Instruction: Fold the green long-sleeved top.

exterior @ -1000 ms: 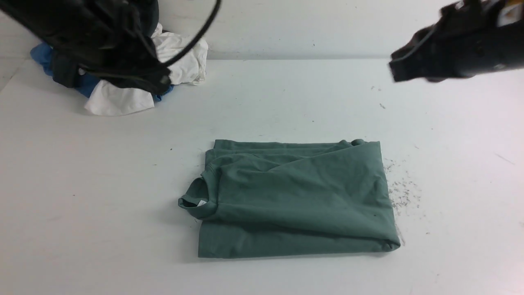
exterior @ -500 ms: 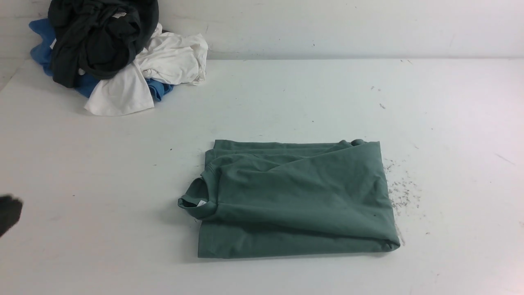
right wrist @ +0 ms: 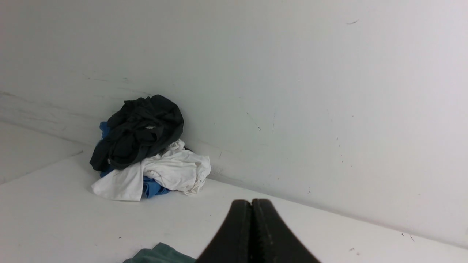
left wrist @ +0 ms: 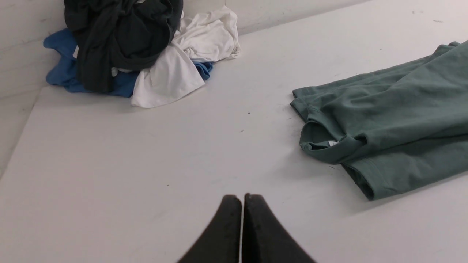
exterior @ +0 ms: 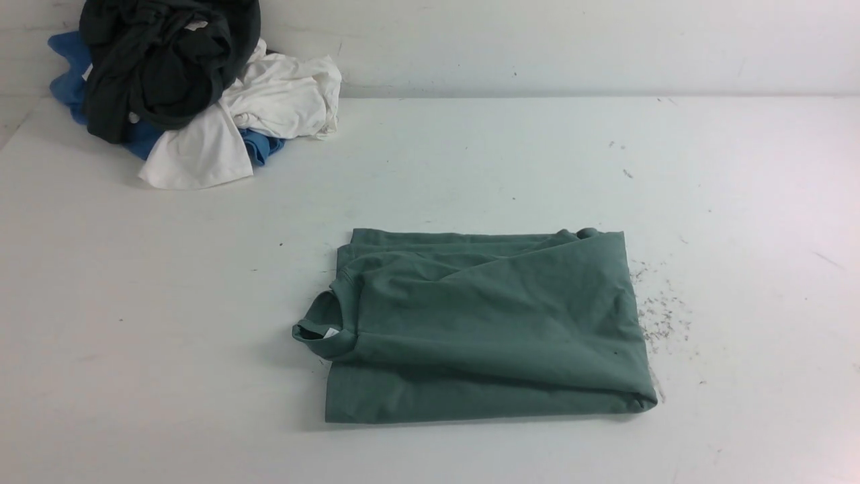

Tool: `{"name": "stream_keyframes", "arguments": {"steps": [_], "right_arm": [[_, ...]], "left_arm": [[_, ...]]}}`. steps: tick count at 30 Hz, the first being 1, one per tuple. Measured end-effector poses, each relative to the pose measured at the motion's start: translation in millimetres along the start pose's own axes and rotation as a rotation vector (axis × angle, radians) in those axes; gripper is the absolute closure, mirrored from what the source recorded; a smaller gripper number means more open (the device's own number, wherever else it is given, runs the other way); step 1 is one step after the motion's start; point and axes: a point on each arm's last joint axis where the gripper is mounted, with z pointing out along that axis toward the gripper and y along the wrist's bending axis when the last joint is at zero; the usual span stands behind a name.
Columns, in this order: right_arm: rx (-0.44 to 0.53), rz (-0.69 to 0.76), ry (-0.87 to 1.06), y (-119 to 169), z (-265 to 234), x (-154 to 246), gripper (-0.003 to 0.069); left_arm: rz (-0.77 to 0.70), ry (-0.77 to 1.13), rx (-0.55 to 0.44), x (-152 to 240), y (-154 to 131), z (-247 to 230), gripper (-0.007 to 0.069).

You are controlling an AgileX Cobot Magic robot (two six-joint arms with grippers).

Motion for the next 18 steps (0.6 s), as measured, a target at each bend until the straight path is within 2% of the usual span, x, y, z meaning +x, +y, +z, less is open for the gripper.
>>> {"name": "stream_keyframes", "arguments": {"steps": [18], "right_arm": [[-0.007,0.0,0.04,0.6,-0.3,3.6,0.0673]], "left_arm": [[-0.001,0.008,0.001,0.2,-0.1,0.7,0.0632]]}}
